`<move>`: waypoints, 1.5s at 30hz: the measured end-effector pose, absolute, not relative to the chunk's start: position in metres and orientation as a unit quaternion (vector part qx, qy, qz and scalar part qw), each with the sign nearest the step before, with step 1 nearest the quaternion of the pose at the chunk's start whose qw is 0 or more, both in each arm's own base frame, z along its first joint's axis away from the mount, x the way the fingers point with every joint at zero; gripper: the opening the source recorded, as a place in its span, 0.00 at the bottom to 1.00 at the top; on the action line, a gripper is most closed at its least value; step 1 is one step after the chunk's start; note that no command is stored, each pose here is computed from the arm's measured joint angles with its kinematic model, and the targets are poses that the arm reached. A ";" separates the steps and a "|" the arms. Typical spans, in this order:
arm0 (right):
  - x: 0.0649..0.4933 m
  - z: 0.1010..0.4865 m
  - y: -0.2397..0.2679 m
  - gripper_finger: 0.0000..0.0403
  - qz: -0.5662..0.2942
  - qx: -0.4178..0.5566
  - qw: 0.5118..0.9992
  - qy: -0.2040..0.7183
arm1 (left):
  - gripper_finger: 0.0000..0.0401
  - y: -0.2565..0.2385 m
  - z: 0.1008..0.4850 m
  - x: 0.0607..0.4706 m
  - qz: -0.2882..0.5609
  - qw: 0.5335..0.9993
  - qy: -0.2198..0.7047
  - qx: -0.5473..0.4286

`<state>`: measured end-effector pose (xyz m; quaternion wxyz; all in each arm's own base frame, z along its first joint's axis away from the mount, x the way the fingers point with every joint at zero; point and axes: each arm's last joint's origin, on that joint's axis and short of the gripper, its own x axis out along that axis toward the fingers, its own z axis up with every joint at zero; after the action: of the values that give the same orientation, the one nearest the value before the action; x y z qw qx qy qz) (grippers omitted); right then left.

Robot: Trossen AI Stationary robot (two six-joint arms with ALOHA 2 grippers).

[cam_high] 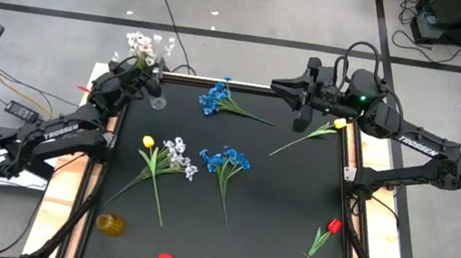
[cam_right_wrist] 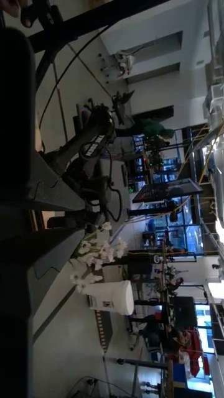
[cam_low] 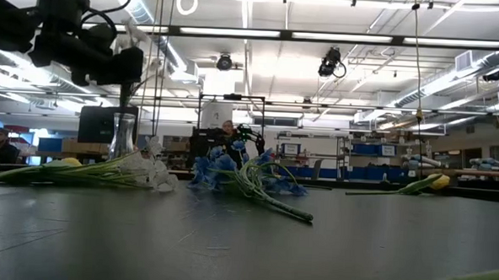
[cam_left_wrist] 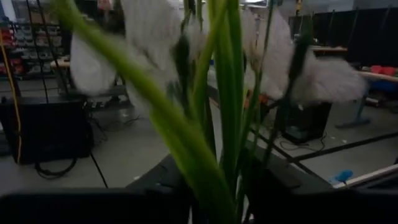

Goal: Sort flowers into vase by color
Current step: Put the right white flowers into the transparent vase

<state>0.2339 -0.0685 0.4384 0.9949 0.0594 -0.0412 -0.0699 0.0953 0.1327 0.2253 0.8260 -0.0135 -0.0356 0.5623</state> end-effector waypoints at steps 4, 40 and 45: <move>0.234 0.438 -0.068 0.16 -0.070 0.059 0.995 -0.041 | 0.44 0.134 0.225 0.096 0.564 0.824 -0.046 -0.024; 0.234 0.438 -0.068 0.16 -0.070 0.059 0.995 -0.041 | 0.91 0.136 0.261 0.094 0.549 0.814 0.145 -0.125; 0.234 0.438 -0.069 0.16 -0.070 0.059 0.995 -0.041 | 0.91 0.132 0.276 0.092 0.535 0.814 0.175 -0.141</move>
<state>0.2340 -0.0685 0.4383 0.9949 0.0594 -0.0410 -0.0699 0.0920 0.1316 0.2755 0.8145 -0.1410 0.1754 0.5348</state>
